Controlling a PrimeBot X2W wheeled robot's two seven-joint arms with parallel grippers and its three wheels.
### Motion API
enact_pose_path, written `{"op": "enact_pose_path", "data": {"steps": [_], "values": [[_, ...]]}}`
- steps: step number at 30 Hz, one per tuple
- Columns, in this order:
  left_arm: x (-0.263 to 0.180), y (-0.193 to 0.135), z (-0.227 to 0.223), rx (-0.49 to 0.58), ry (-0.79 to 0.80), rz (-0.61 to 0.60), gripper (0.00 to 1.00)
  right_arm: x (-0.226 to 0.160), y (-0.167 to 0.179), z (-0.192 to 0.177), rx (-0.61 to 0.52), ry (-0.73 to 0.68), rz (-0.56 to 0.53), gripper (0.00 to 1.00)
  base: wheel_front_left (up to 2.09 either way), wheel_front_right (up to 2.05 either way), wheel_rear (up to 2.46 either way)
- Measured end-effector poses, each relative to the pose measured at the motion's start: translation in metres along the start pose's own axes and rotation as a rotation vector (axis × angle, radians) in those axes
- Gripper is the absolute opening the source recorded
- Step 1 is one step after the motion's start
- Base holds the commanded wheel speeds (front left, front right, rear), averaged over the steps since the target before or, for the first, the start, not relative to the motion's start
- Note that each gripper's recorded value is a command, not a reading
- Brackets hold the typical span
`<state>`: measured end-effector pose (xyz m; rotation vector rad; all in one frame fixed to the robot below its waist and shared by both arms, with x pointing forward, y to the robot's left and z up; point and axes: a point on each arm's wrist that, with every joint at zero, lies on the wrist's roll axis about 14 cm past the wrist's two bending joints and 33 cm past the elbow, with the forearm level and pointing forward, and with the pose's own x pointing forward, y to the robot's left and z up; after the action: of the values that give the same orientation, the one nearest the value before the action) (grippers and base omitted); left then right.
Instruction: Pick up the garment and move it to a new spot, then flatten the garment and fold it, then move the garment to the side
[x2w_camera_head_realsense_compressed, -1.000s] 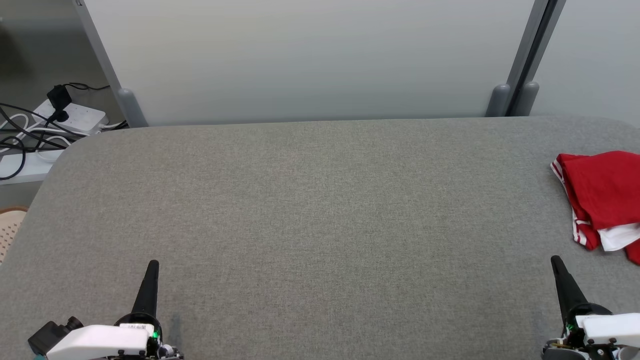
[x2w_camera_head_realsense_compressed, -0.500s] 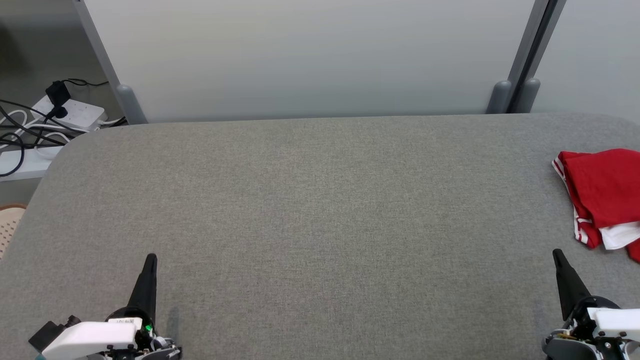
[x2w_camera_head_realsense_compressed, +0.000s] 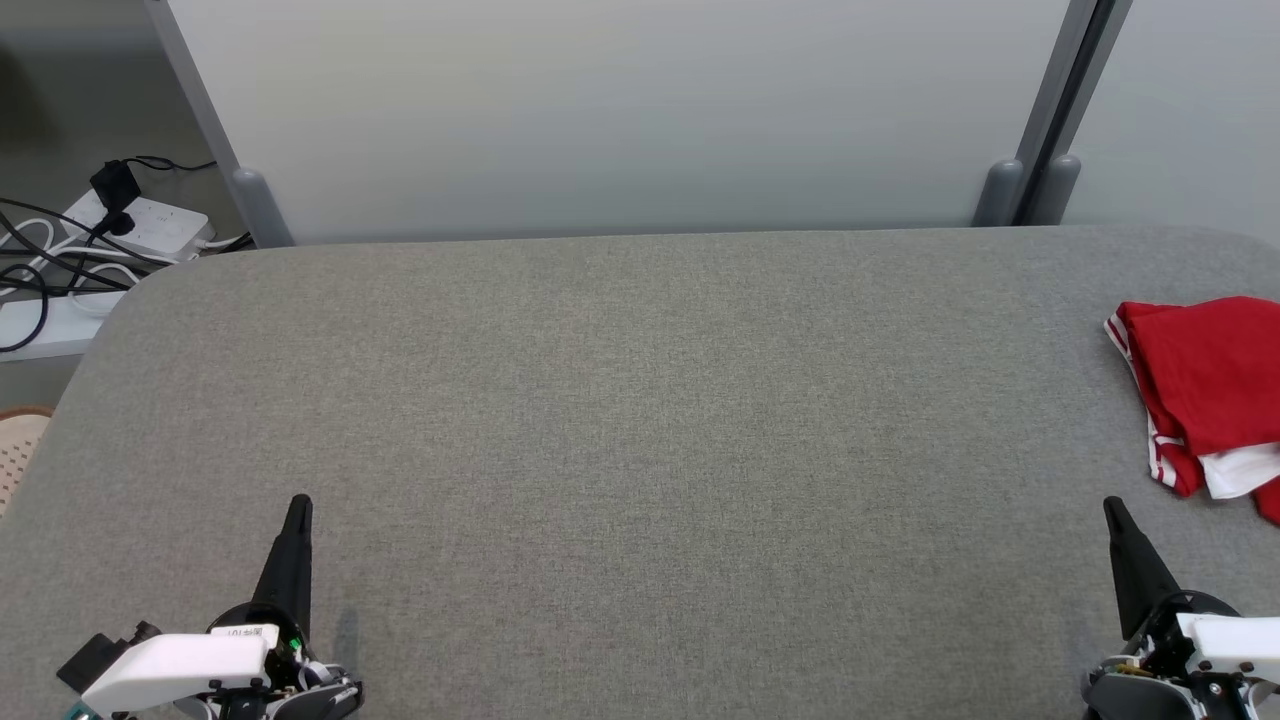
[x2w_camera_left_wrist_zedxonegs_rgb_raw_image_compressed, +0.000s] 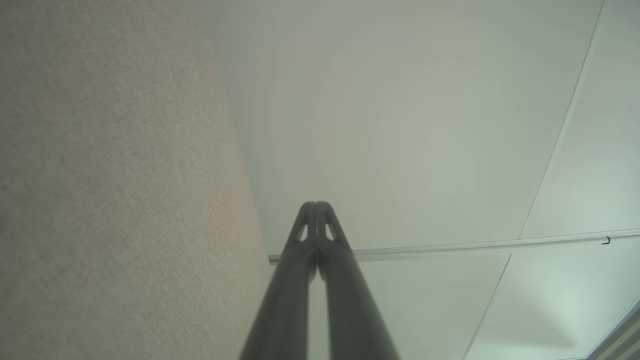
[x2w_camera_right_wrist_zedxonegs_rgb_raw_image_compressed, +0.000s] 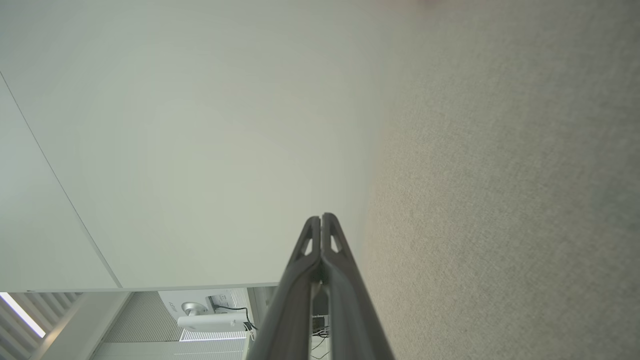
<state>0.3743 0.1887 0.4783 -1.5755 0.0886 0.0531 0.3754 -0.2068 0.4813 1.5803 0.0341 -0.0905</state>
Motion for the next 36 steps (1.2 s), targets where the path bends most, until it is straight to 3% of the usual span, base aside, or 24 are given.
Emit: {"op": "enact_pose_path", "data": {"steps": [36], "values": [[0.0, 0.0, 0.0, 0.0, 0.0, 0.0, 0.0, -0.0001, -0.0002, -0.0016, 0.006, 0.006, 0.0, 0.0, 0.0, 0.0, 0.0]]}}
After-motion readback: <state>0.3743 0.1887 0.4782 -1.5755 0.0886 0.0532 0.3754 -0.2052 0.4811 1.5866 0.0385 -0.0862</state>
